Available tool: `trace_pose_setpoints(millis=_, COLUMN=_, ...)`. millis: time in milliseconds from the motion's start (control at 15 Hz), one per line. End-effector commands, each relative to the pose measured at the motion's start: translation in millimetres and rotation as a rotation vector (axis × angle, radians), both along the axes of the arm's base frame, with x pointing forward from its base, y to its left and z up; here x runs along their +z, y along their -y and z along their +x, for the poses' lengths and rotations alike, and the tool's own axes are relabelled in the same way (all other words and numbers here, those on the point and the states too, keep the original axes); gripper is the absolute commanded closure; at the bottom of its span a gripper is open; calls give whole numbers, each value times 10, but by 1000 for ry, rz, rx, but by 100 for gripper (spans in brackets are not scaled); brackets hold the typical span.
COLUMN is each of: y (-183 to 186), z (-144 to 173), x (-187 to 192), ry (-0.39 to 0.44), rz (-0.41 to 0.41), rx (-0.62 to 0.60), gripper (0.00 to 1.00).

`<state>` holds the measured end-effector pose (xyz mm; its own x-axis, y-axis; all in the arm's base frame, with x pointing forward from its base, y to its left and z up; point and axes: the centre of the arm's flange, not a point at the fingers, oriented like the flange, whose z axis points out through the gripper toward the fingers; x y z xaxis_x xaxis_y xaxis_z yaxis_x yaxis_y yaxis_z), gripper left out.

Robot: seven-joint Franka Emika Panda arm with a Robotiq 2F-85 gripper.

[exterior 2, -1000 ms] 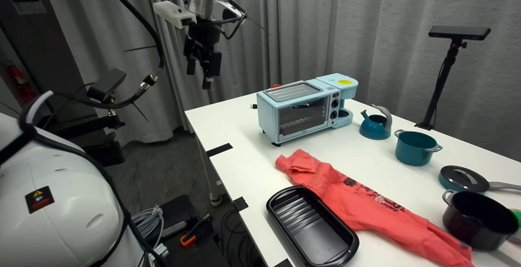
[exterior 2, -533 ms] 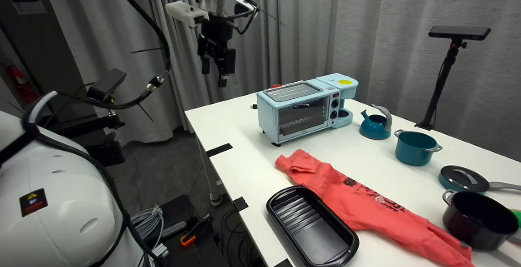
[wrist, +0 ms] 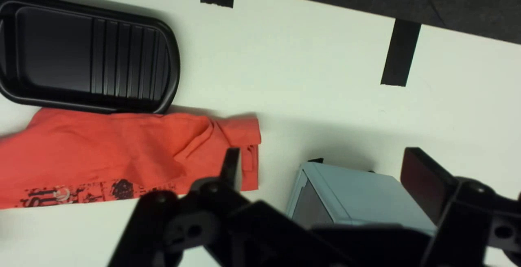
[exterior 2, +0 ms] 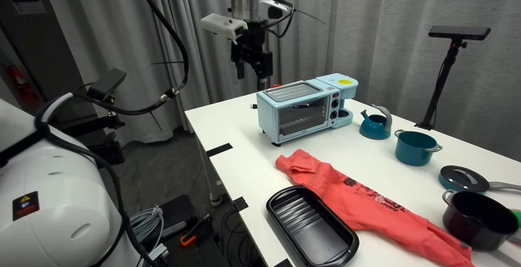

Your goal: Fold the sweatshirt once

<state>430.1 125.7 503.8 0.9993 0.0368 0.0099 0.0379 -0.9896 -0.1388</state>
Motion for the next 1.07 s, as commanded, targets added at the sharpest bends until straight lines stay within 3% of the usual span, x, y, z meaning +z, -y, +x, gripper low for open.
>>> trace_pose_setpoints(millis=0, y=148, z=382, x=-193, ry=34, rz=-32, rx=22, gripper=0)
trace_pose_setpoints(millis=467, y=328, z=780, x=-476, ry=8, rz=-69, rx=39, gripper=0)
trace_pose_setpoints(millis=533, y=280, z=616, x=-524, ry=2, rz=-55, rx=10, gripper=0)
trace_pose_setpoints(millis=1000, y=287, z=745, x=-555, ry=6, rz=-60, rx=8, gripper=0)
